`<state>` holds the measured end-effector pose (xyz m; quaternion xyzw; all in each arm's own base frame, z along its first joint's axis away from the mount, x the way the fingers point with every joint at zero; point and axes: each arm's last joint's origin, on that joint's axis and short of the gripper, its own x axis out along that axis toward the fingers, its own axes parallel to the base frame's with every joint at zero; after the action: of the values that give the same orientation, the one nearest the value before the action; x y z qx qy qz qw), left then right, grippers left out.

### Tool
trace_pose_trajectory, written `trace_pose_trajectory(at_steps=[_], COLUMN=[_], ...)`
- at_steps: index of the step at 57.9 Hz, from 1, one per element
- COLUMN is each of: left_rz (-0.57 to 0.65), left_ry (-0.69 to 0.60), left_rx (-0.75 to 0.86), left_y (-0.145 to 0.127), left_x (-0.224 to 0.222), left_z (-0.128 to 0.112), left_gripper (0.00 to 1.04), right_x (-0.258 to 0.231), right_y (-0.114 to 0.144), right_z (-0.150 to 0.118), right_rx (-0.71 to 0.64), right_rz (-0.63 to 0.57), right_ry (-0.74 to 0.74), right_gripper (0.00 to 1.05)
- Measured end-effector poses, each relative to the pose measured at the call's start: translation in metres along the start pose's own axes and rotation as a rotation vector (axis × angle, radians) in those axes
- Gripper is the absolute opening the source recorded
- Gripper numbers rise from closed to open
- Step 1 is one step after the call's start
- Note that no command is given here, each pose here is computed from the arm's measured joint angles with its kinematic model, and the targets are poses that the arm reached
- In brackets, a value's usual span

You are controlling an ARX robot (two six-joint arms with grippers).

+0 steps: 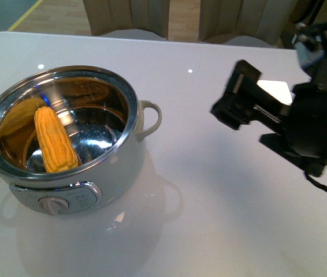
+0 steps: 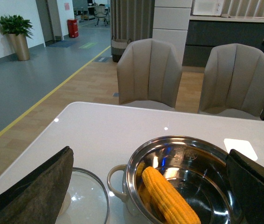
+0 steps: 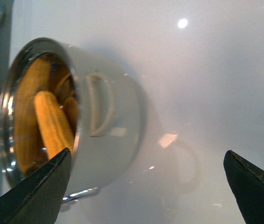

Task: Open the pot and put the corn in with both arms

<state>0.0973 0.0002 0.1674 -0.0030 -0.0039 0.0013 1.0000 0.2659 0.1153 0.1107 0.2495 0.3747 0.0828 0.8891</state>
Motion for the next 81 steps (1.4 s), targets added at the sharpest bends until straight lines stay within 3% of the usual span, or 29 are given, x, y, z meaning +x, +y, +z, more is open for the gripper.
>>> trace_pose_trajectory(at_steps=[13,48,53,60,72,81], left_rz=[0.0,0.0,0.0,0.0,0.0,0.0], left_ry=[0.0,0.0,0.0,0.0,0.0,0.0], left_rx=[0.0,0.0,0.0,0.0,0.0,0.0], left_y=[0.0,0.0,0.0,0.0,0.0,0.0], left_x=[0.0,0.0,0.0,0.0,0.0,0.0], left_z=[0.0,0.0,0.0,0.0,0.0,0.0], left_gripper=[0.98,0.98,0.98,0.98,0.98,0.98], right_x=[-0.02,-0.022,-0.02,-0.03,-0.078,-0.107], right_y=[-0.031,-0.032,-0.041,-0.058,-0.061,-0.066], right_z=[0.001,0.002,-0.005,-0.017,-0.005,-0.007], right_rx=[-0.02,-0.044,-0.159,-0.281,-0.443,-0.493], right_rz=[-0.124,-0.143,-0.178,-0.223,-0.158,-0.16], right_ry=[-0.084,-0.136,-0.285,-0.386,-0.695,-0.758], right_gripper=[0.96,0.95,0.82,0.66,0.32,0.05])
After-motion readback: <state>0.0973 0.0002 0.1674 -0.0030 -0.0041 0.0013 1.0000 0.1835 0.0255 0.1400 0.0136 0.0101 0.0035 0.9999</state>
